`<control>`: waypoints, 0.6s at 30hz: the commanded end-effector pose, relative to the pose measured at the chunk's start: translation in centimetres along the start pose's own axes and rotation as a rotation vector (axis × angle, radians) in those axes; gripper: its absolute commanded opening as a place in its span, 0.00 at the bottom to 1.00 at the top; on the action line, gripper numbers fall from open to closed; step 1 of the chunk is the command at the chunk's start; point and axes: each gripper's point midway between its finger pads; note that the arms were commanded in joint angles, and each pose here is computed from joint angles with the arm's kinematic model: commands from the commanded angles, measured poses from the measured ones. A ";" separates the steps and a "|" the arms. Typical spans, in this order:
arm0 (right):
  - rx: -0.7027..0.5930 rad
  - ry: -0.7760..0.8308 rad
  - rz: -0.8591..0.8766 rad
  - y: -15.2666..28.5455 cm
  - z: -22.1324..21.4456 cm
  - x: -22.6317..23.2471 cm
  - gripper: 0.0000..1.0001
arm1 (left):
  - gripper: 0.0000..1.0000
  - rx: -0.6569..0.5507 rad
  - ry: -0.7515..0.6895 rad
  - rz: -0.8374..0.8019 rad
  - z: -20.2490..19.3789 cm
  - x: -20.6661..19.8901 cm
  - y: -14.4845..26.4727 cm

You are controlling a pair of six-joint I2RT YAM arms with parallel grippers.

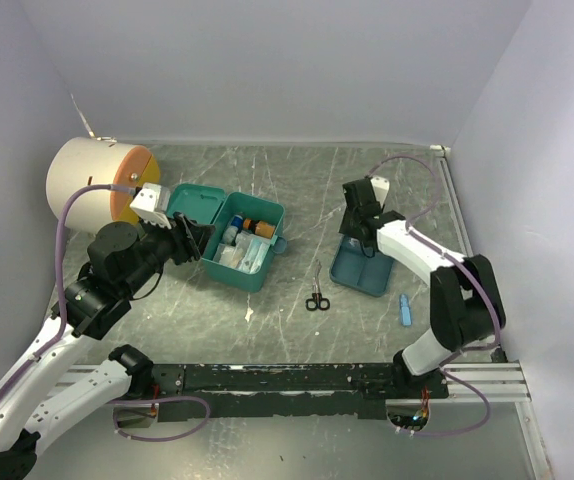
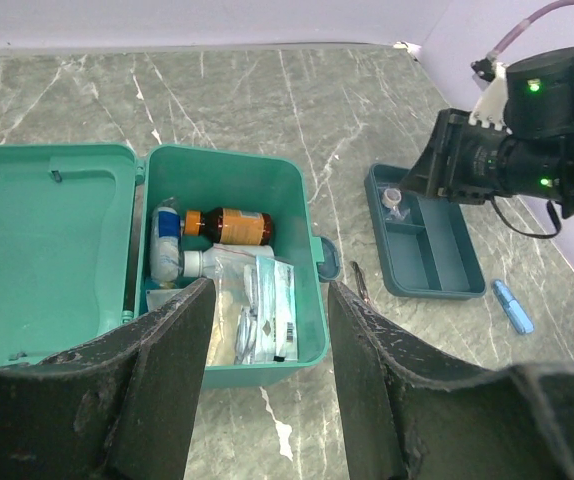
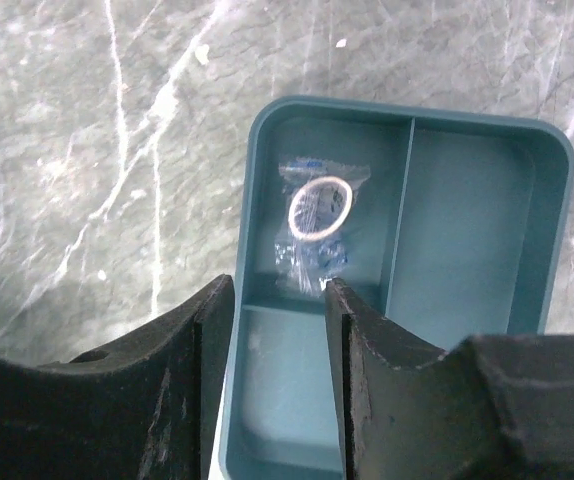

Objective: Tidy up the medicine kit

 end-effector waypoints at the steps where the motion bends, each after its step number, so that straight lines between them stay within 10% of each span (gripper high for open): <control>1: 0.045 0.014 0.059 2.1 -1.9 0.0 0.42 | 0.60 -0.023 0.004 -0.002 0.7 -0.1 0.3; 18: 0.242 0.220 0.314 9.6 -12.7 5.0 0.34 | 0.60 -0.031 0.003 0.005 0.8 0.0 0.3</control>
Point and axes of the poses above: each gripper's point midway between its finger pads, its own y axis back along the fingers, its own x axis along the line the jaws close on, z = x × y, and after that the axes turned 4 degrees about y, right-handed
